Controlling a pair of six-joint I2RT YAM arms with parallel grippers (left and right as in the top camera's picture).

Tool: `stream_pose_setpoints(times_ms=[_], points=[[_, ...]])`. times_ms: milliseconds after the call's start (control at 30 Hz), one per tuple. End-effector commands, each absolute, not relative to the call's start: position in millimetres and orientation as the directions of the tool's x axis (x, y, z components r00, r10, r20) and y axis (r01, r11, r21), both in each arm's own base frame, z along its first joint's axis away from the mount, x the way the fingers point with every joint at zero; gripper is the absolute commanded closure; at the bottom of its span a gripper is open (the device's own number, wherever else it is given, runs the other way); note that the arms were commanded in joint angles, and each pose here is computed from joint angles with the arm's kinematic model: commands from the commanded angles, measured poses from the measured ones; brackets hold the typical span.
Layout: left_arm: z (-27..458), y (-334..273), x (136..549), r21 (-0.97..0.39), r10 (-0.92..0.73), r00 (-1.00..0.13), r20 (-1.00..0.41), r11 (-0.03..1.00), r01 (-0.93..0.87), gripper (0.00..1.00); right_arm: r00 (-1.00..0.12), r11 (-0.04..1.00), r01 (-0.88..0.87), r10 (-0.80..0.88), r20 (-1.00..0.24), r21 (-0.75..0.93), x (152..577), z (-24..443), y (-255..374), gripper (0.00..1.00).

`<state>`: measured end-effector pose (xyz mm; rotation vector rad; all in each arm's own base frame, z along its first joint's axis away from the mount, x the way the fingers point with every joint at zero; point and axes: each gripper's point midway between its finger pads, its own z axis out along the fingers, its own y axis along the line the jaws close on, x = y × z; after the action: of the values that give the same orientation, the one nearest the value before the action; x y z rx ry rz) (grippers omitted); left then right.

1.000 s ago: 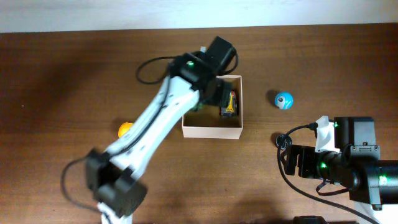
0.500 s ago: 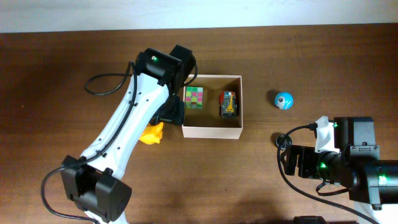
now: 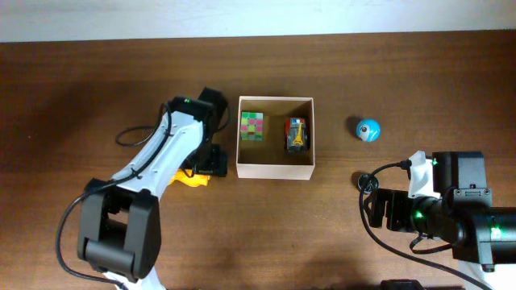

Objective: Pack container
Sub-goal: 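Grasp the orange dinosaur toy with the left gripper, then lower the dinosaur into the box front and release, lift left arm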

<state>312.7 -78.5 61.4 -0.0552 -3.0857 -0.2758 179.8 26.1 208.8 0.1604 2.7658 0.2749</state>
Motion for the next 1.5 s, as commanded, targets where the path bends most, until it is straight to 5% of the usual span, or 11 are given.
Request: stream_pose_setpoints(times_ms=[0,133,200,300,400,833,967,1167,1467], points=[[42,-82,308,0.121,0.074,-0.995,0.060,0.989,0.081,0.01,-0.928,0.978,0.075,0.140,-0.344,0.195,180,209,23,0.01],[26,-84,310,0.106,0.065,-0.997,0.030,0.992,0.068,0.11,-0.929,0.978,0.075,0.140,-0.343,0.195,179,209,23,0.01],[22,-85,314,0.102,0.065,-0.998,0.006,0.993,0.066,0.30,-0.930,0.978,0.076,0.140,-0.340,0.195,179,209,23,0.01],[22,-86,320,0.098,0.047,-0.999,-0.023,0.994,0.045,0.82,-0.932,0.978,0.077,0.140,-0.335,0.195,177,208,23,0.01],[30,-87,322,0.090,0.018,-0.999,-0.047,0.996,0.013,0.95,-0.933,0.978,0.077,0.140,-0.332,0.195,177,208,23,0.01],[235,-136,325,-0.130,0.053,-0.862,-0.504,0.982,0.136,0.93,-0.933,0.978,0.077,0.140,-0.333,0.194,177,208,23,0.01],[263,-171,321,-0.193,0.050,-0.798,-0.600,0.960,0.205,0.93,-0.932,0.978,0.078,0.140,-0.333,0.194,177,208,23,0.01],[242,-224,335,-0.187,0.113,-0.782,-0.613,0.941,0.283,0.92,-0.933,0.978,0.077,0.140,-0.333,0.194,177,208,23,0.01],[143,-293,361,-0.205,0.140,-0.848,-0.511,0.938,0.278,0.92,-0.933,0.978,0.077,0.140,-0.331,0.195,177,208,23,0.01]])
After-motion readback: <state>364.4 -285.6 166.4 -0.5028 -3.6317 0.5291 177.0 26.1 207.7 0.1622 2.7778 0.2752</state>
